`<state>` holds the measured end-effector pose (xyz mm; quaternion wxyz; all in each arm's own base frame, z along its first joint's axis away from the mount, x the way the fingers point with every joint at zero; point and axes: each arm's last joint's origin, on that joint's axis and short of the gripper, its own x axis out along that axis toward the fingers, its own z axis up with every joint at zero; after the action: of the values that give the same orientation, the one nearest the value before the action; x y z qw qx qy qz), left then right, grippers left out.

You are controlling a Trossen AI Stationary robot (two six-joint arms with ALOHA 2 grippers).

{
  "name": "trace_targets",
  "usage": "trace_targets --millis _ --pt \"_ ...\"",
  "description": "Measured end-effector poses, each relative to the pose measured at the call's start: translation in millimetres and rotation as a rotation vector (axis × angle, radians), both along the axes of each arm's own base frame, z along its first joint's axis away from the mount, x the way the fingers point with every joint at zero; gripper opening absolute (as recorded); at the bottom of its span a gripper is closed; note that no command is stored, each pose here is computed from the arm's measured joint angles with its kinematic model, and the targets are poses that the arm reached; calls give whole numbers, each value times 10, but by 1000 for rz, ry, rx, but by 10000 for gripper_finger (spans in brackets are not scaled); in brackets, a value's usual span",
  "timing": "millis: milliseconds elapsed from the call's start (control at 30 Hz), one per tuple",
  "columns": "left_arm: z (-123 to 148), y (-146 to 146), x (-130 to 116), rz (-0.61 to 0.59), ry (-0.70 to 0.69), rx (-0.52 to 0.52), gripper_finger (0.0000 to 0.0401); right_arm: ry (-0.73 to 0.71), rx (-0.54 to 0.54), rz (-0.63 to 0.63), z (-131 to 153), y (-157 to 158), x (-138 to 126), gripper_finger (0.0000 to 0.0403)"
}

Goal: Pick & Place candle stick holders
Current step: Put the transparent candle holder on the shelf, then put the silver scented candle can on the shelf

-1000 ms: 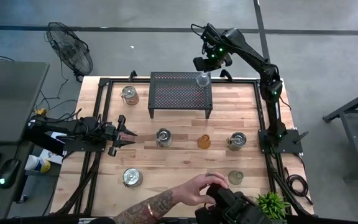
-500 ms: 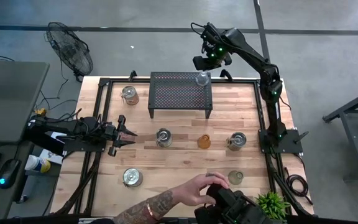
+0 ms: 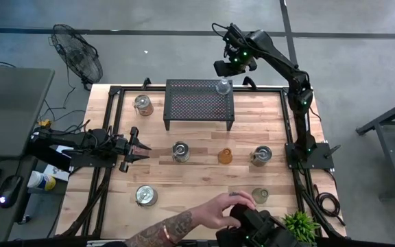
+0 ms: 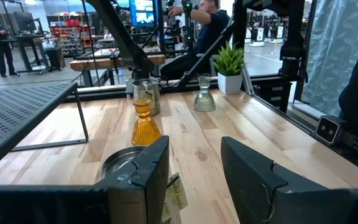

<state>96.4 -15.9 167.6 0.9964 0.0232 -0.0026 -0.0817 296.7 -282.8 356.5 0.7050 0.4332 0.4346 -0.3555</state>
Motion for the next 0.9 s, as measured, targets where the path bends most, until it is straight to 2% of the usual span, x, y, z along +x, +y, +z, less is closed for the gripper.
trace_targets --millis 500,900 --pt "0 0 0 0 0 0 143 -20 -57 -8 208 106 -98 119" --pt "0 0 0 0 0 0 143 8 -76 48 367 336 -154 119"
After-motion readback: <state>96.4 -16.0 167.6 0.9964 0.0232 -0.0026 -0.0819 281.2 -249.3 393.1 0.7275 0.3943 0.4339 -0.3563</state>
